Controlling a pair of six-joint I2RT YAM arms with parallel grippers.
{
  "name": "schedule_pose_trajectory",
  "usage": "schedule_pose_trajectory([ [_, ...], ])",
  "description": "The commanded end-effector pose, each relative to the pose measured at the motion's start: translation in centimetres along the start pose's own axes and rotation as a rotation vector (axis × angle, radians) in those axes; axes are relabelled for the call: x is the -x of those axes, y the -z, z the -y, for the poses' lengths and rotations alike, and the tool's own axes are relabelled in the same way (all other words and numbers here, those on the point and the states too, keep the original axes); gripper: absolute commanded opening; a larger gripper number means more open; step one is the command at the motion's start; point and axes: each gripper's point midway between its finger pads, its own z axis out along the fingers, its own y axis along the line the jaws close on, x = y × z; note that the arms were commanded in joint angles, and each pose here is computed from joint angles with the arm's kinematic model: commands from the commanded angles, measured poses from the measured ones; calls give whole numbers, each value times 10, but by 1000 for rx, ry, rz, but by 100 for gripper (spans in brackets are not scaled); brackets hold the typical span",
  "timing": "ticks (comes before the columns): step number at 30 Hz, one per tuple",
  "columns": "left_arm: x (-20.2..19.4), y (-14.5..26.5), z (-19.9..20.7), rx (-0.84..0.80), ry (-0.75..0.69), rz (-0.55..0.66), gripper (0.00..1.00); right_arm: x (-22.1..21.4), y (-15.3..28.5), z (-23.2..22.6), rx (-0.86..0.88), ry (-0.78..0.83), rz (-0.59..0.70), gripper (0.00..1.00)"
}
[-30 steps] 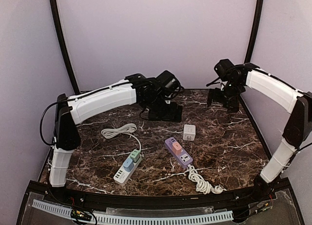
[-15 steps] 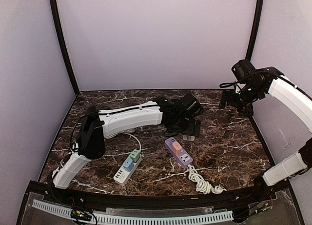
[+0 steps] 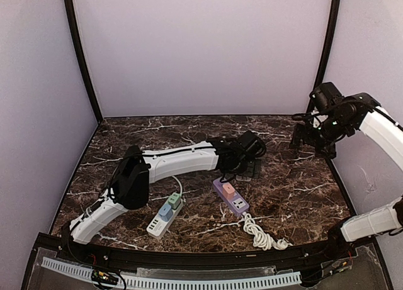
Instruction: Insert the plug
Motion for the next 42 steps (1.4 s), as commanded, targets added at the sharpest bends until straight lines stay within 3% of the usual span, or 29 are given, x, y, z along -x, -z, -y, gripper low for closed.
schedule_pose_trajectory([
  [1, 5, 6, 7, 2, -9, 29, 93, -13, 5, 13, -31, -1, -15, 98],
  [10, -4, 11, -3, 44, -58, -14, 74, -17, 9, 18, -38, -8, -10, 98],
  [14, -8, 16, -8, 57, -142, -41, 64, -16, 11, 18, -35, -10, -1, 98],
  [17, -11, 20, -6, 30, -249, -66, 63, -17, 11, 18, -32, -8, -4, 98],
  [25, -37, 17, -17, -136, -398, -203, 64, -19, 12, 13, 12, 2, 4, 98],
  [29, -34, 18, -28, -148, -371, -221, 79, -20, 14, 13, 19, 9, 8, 98],
  [33, -36, 20, -20, -201, -345, -235, 87, -21, 15, 14, 23, 15, 12, 98],
  [42, -42, 27, -9, -282, -399, -263, 86, -25, 20, 17, 28, 22, 21, 99],
])
